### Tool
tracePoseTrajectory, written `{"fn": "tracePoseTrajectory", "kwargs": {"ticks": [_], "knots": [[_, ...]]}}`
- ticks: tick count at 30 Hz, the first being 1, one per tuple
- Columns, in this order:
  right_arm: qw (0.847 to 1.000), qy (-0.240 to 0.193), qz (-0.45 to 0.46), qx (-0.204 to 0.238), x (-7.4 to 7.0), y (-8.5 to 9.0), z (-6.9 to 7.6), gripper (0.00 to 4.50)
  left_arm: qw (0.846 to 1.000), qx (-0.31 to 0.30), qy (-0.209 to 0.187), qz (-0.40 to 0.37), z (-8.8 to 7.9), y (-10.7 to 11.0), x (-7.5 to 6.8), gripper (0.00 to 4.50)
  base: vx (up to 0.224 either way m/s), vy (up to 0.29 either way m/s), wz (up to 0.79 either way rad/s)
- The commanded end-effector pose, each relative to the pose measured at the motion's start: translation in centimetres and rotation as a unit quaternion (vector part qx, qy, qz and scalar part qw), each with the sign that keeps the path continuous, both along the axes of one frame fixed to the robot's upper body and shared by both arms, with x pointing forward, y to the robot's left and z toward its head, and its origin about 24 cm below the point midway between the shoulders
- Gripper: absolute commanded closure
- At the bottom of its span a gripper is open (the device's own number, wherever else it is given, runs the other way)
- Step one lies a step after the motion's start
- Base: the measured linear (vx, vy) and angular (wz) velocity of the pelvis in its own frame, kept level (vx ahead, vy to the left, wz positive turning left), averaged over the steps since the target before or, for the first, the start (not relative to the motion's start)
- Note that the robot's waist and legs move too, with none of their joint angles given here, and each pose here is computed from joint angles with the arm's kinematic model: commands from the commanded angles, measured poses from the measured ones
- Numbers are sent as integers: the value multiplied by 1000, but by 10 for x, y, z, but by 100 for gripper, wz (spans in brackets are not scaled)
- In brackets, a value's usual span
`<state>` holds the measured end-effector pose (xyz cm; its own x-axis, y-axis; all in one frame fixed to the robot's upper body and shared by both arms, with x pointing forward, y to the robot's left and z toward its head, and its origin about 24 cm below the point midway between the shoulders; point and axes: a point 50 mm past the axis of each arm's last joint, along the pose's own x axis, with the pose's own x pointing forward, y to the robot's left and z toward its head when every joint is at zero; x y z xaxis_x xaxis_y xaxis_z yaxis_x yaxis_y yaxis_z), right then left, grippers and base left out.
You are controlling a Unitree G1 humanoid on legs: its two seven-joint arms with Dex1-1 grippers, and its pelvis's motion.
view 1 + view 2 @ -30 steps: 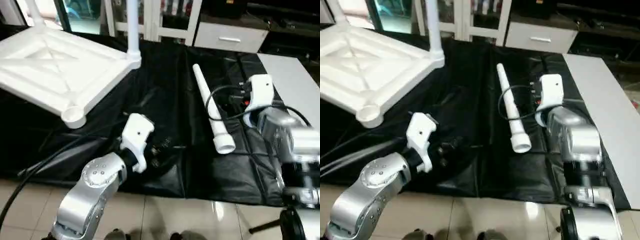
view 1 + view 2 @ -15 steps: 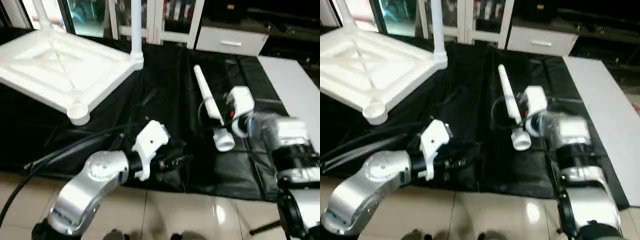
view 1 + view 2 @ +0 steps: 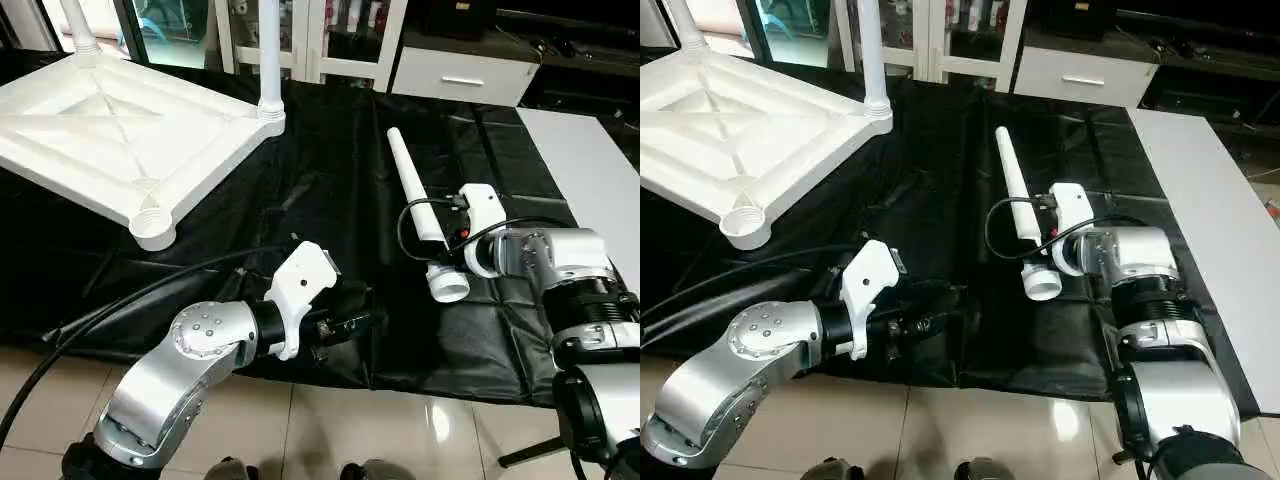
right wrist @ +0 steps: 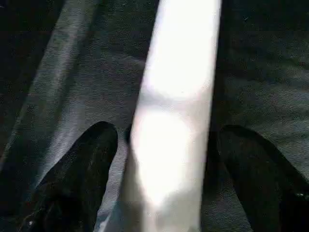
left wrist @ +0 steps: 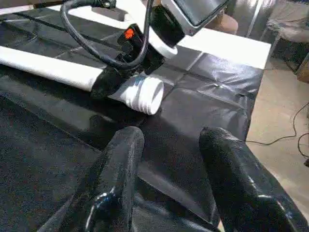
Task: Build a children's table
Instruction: Pick table leg
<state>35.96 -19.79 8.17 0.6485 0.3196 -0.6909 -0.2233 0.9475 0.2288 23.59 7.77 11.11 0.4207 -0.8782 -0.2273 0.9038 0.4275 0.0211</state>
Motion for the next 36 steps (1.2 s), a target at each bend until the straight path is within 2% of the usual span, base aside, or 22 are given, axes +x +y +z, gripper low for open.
{"fn": "tracePoseTrajectory", "kwargs": {"ticks": [1, 5, 8, 12, 14, 15, 17, 22, 27, 29, 30, 31, 33, 34, 36], "knots": [[1000, 2, -7, 13, -1, -9, 6, 115, 1000, 2, 0, -4, 1, -1, 0, 219, 0, 0, 0], [1000, 13, -6, 14, -6, -16, 5, 160, 1000, 3, -3, -4, 1, -3, 1, 219, 0, 0, 0], [1000, 17, -6, 22, -7, -17, 6, 170, 1000, 1, -4, -4, 1, -5, 1, 219, 0, 0, 0], [999, 23, -2, 29, -10, -18, 7, 219, 1000, -1, -3, -2, 0, -7, 0, 219, 0, 0, 0], [999, 25, 0, 31, -11, -17, 6, 219, 1000, -1, -2, -2, -1, -8, -1, 219, 0, 0, 0], [999, 27, 2, 35, -11, -17, 7, 244, 1000, -3, -1, -1, -1, -8, -1, 219, 0, 0, 0], [998, 26, 10, 59, -13, -15, 8, 252, 1000, -7, 1, 0, -1, -10, -1, 219, 0, 0, 0], [996, 33, 17, 86, -18, -14, 8, 259, 1000, -8, 1, 6, -1, -10, -1, 219, 0, 0, 0], [987, 22, 32, 155, -24, -12, 17, 261, 1000, -15, -1, 9, 0, -11, -1, 219, 0, 0, 0], [976, 7, 46, 213, -27, -12, 28, 261, 1000, -19, -1, 11, 1, -11, 0, 219, 0, 0, 0], [956, -9, 86, 281, -37, -12, 43, 261, 1000, -24, -1, 11, 2, -12, 0, 219, 0, 0, 0], [955, -9, 88, 282, -37, -12, 43, 261, 1000, -24, -1, 11, 2, -12, 0, 219, 0, 0, 0], [935, -17, 128, 330, -50, -10, 55, 262, 999, -32, 2, 11, 3, -13, -1, 219, 0, 0, 0], [935, -17, 128, 330, -50, -10, 55, 262, 999, -32, 2, 11, 3, -13, -1, 219, 0, 0, 0], [923, -23, 152, 353, -58, -9, 61, 262, 999, -40, 5, 10, 4, -14, -2, 219, 0, 0, 0]]}}
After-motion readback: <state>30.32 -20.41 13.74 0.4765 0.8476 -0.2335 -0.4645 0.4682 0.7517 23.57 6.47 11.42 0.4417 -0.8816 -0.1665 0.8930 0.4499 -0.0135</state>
